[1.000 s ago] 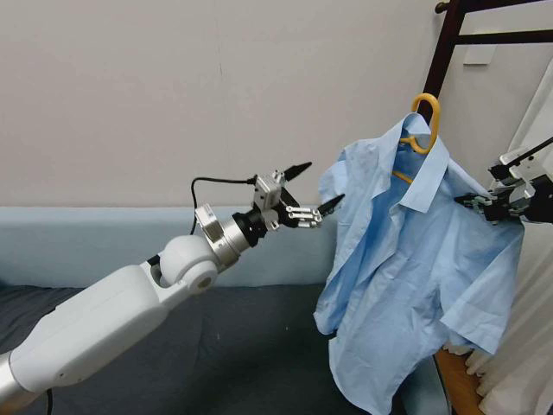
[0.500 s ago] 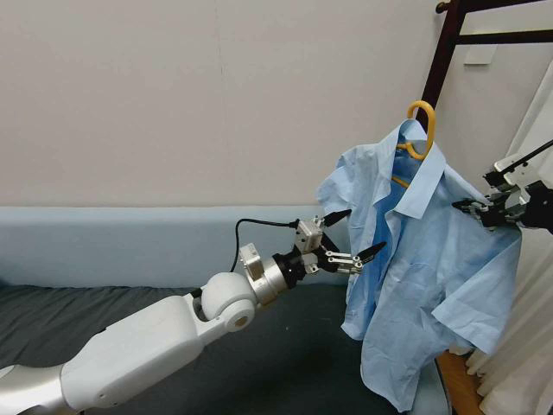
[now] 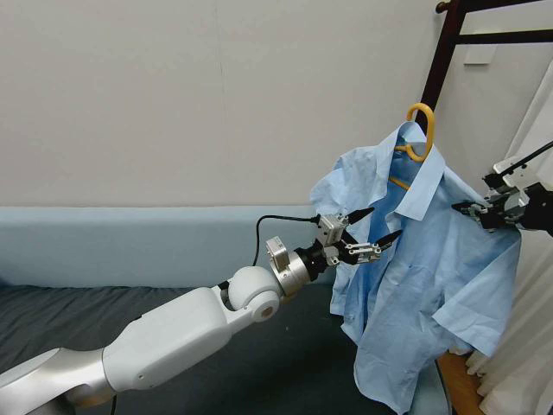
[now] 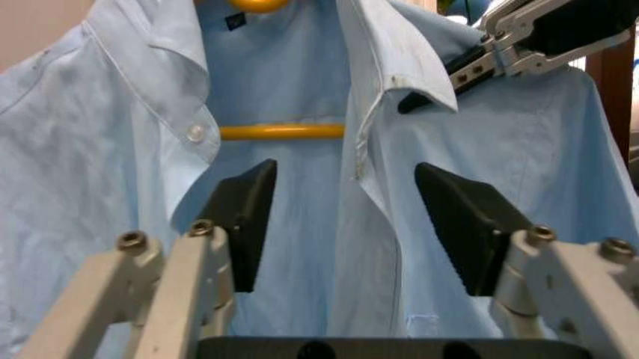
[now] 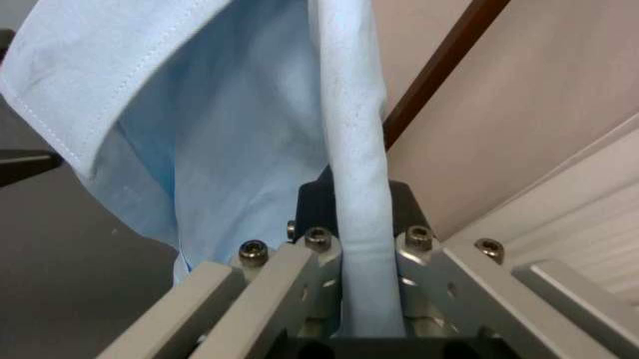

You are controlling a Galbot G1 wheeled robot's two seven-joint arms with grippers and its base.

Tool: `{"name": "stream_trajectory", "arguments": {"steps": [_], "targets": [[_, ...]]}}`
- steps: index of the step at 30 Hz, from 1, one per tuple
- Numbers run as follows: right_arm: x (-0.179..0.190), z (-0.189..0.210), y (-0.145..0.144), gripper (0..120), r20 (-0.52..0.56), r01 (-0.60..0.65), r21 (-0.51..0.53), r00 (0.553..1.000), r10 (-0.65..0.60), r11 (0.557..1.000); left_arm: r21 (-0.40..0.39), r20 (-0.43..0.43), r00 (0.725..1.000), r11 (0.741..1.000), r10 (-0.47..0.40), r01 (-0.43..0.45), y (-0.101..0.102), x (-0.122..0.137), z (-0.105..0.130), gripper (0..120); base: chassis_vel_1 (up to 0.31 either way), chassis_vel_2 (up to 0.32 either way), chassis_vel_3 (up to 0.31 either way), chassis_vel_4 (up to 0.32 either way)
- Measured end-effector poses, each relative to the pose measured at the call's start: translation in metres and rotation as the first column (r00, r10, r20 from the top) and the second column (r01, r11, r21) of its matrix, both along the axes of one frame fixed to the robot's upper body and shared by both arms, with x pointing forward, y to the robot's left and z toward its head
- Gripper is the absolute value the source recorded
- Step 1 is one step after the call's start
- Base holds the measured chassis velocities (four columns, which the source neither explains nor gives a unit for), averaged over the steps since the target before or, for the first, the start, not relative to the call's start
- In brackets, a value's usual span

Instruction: Pick up the clothes from the sofa and hang them on the clothes hanger.

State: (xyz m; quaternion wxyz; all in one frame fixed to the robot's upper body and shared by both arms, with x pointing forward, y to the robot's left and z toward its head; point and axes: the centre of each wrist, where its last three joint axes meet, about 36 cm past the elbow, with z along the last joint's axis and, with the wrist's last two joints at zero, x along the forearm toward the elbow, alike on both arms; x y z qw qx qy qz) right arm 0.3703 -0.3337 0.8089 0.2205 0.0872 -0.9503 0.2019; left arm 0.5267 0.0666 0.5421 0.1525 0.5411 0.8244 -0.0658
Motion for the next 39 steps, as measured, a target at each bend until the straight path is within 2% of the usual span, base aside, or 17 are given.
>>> {"name": "stream_trajectory", "arguments": {"steps": [5, 6, 8, 14, 21, 26, 32, 36, 39], "targets": [[-0.002, -0.001, 0.003, 1, -0.006, -0.008, -0.003, 1.000, 0.008, 1.000, 0.003, -0.011, 1.000, 1.000, -0.009, 0.009, -0.010, 0.002, -0.003, 33, 0.000, 0.000, 0.000, 0.000], [-0.002, -0.001, 0.003, 1, -0.006, -0.008, -0.003, 1.000, 0.008, 1.000, 0.003, -0.011, 1.000, 1.000, -0.009, 0.009, -0.010, 0.002, -0.003, 33, 0.000, 0.000, 0.000, 0.000], [-0.002, -0.001, 0.003, 1, -0.007, -0.008, -0.003, 1.000, 0.008, 1.000, 0.004, -0.012, 1.000, 1.000, -0.009, 0.009, -0.012, 0.004, -0.004, 25, 0.000, 0.000, 0.000, 0.000], [-0.005, -0.003, 0.006, 1, -0.009, -0.010, -0.009, 1.000, 0.009, 1.000, 0.013, -0.024, 1.000, 1.000, 0.005, -0.005, -0.007, 0.009, -0.003, 1, 0.000, 0.000, 0.000, 0.000], [-0.006, -0.005, 0.009, 1, -0.015, -0.010, -0.014, 1.000, 0.010, 1.000, 0.006, -0.030, 0.999, 1.000, 0.011, -0.011, -0.006, 0.010, -0.001, 0, 0.000, 0.000, 0.000, 0.000], [-0.004, -0.002, 0.006, 1, -0.012, 0.004, -0.016, 1.000, -0.004, 1.000, 0.004, 0.018, 1.000, 1.000, 0.025, -0.025, -0.005, 0.022, 0.020, 0, 0.000, 0.000, 0.000, 0.000], [-0.002, -0.001, 0.003, 1, -0.017, 0.012, -0.005, 1.000, -0.012, 1.000, 0.045, 0.081, 0.996, 0.998, 0.036, -0.039, 0.007, 0.034, 0.048, 0, 0.000, 0.000, 0.000, 0.000], [0.002, 0.006, -0.002, 1, -0.004, 0.029, 0.001, 1.000, -0.029, 1.000, 0.074, 0.078, 0.996, 0.996, 0.039, -0.045, 0.010, 0.035, 0.047, 0, 0.000, 0.000, 0.000, 0.000], [0.002, 0.008, -0.004, 1, -0.004, 0.036, 0.008, 0.999, -0.036, 0.999, 0.085, 0.052, 0.998, 0.996, 0.030, -0.035, 0.010, 0.028, 0.035, 0, 0.000, 0.000, 0.000, 0.000]]}}
